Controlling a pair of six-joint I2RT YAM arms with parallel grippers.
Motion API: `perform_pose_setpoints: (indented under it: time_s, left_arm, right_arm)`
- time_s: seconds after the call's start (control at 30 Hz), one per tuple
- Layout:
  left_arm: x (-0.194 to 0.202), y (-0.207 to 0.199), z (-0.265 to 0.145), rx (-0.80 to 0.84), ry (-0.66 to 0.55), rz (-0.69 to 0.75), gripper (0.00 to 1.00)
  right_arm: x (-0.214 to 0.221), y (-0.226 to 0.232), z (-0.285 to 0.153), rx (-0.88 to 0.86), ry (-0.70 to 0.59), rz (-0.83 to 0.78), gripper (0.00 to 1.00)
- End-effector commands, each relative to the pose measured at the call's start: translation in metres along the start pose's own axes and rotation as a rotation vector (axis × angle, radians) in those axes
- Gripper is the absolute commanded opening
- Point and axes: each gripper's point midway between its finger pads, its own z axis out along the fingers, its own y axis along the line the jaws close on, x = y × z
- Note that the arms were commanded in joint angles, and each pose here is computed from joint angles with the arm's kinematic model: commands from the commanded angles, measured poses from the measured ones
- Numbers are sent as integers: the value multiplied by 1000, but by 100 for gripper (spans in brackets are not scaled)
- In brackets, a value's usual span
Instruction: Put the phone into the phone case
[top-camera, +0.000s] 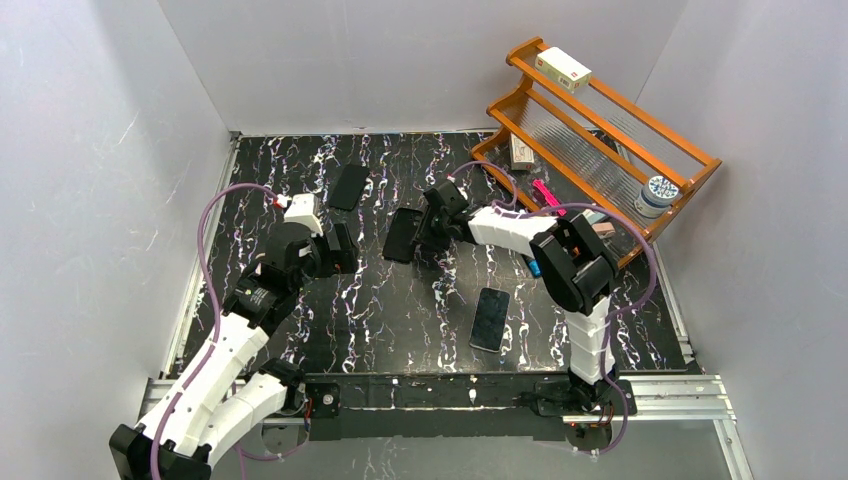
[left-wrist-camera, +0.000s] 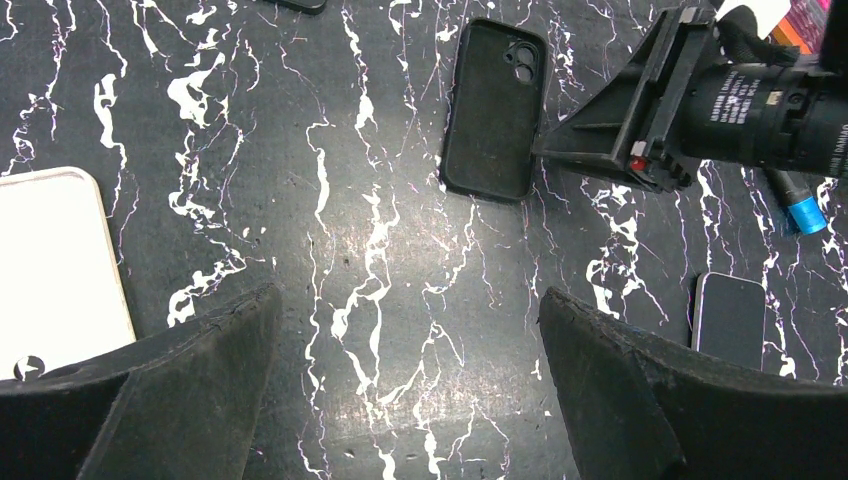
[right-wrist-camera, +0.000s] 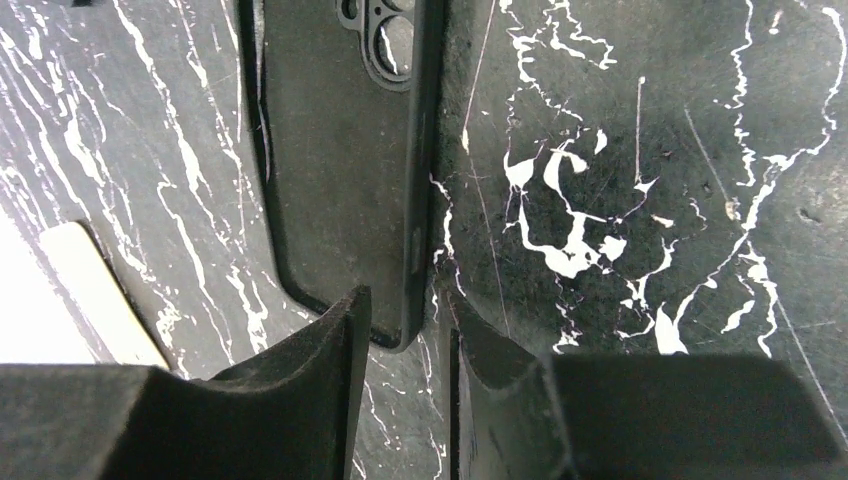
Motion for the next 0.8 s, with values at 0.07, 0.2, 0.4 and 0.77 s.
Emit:
perform_pose_setpoints:
  time_s: [0.07,0.2,0.4,0.77]
  left_arm:
    - [-2,4,-6,-8,-13,3,98]
    - [-2,3,-6,-2,-12,4,98]
    - [0,3,-5,-4,-5,7,98]
    - [1,3,-4,-6,1,8,98]
  right_arm:
    - [-9,2,11,37,-42,15,38]
    - [-9,5,19,43,-41,-18,37]
    - [0,-5,25,123,-23,-82,33]
    - [15,-19,-3,230,-27,-139,4]
